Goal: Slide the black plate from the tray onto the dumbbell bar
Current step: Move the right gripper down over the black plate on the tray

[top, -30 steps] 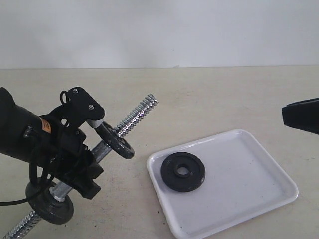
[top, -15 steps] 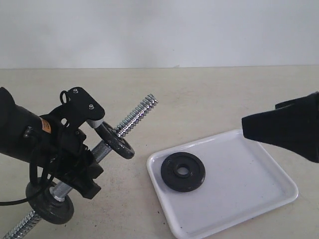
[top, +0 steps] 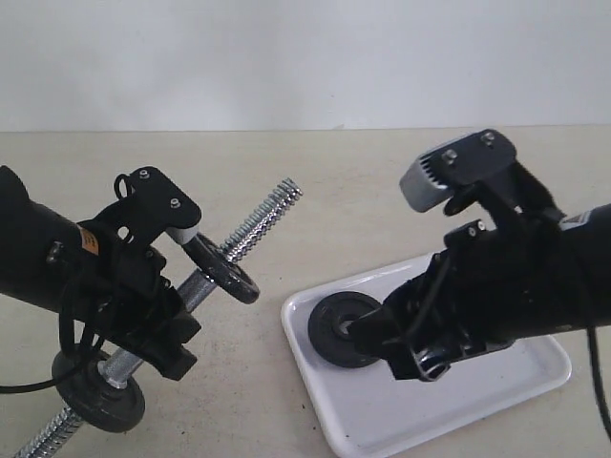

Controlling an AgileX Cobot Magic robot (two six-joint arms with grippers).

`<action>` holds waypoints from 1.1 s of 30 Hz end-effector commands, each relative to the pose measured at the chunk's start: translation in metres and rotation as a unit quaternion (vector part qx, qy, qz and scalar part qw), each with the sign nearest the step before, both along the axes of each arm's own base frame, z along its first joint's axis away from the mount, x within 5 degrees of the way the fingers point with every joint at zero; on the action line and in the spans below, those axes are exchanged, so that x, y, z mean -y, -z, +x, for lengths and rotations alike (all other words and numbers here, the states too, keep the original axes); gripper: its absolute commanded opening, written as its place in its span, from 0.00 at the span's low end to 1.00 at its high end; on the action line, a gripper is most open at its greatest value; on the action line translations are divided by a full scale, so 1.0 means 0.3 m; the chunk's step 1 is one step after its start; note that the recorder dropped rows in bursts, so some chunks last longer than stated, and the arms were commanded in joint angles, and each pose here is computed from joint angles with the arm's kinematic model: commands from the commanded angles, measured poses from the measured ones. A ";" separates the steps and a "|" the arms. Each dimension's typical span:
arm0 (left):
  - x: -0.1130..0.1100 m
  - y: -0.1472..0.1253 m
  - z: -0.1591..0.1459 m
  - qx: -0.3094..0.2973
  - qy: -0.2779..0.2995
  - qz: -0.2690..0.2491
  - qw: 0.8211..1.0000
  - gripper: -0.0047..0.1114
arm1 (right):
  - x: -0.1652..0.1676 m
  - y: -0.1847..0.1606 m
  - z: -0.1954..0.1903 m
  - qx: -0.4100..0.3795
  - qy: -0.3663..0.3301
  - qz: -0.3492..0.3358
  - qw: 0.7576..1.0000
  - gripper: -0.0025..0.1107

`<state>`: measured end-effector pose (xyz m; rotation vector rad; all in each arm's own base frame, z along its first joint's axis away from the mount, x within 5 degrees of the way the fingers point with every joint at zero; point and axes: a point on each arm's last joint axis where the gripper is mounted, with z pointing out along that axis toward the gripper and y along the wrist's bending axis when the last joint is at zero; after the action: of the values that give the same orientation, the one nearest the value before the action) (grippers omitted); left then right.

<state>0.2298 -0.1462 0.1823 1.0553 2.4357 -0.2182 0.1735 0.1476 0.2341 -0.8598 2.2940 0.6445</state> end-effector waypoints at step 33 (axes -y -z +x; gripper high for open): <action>0.016 -0.092 0.041 0.081 -0.030 -0.057 0.995 0.08 | -0.117 0.214 0.211 -0.031 0.076 -0.066 0.994 0.95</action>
<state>0.2298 -0.1462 0.1823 1.0553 2.4357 -0.2182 0.2345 0.1812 0.1685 -0.7263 2.4744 0.4746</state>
